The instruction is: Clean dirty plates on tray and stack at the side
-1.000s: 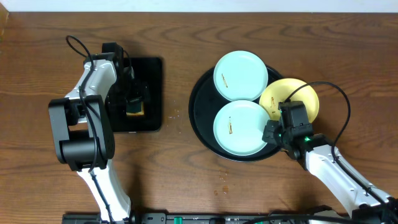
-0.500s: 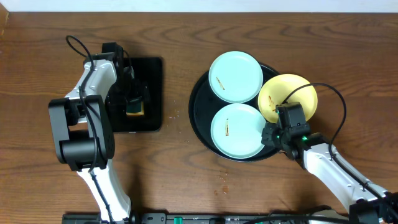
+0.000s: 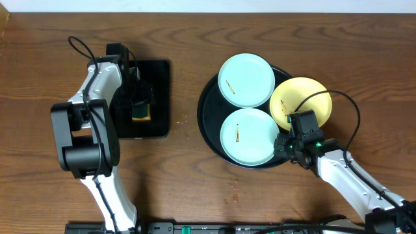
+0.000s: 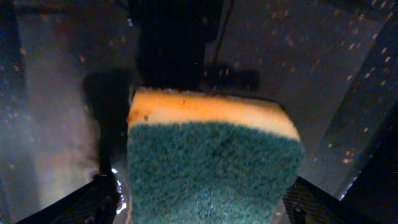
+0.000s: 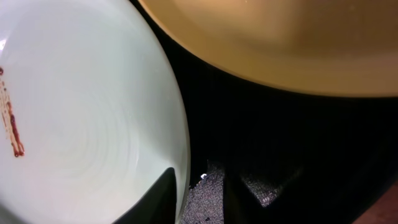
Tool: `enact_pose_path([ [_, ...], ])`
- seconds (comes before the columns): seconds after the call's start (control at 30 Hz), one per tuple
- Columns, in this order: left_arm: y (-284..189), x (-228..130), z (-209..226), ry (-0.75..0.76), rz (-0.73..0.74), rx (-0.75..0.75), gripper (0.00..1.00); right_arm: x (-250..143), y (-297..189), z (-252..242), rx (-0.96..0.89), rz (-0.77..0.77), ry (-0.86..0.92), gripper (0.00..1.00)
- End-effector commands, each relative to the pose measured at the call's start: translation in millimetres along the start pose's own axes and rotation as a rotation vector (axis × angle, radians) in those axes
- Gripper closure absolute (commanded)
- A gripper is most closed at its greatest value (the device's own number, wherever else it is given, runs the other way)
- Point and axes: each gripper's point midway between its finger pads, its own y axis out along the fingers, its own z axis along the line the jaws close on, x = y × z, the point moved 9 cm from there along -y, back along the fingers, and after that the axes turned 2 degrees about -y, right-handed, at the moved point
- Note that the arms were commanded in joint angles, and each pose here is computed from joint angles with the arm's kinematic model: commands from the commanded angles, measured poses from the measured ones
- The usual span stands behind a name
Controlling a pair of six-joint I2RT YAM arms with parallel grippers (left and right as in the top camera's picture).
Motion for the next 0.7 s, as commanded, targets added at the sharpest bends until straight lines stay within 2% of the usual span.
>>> enact_pose_path([
  [0.0, -4, -1, 0, 0.001, -0.015, 0.007, 0.16, -2, 2, 2, 0.002, 0.007, -0.011, 0.71],
  [0.1, -4, -1, 0, 0.0, -0.013, 0.008, 0.16, -1, 2, 2, 0.005, 0.0, -0.035, 0.64],
  [0.37, -4, -1, 0, 0.0, -0.014, 0.007, 0.16, 4, 11, 6, 0.018, -0.02, -0.078, 0.66],
  [0.47, -4, -1, 0, 0.004, -0.014, 0.007, 0.16, 2, 22, 6, 0.01, 0.002, -0.089, 0.71],
  [0.57, -4, -1, 0, 0.004, -0.014, 0.007, 0.16, 2, 28, 6, 0.008, 0.006, -0.088, 0.84],
  [0.67, -4, -1, 0, 0.005, -0.017, 0.007, 0.16, 5, 26, 7, 0.015, -0.007, -0.089, 0.85],
])
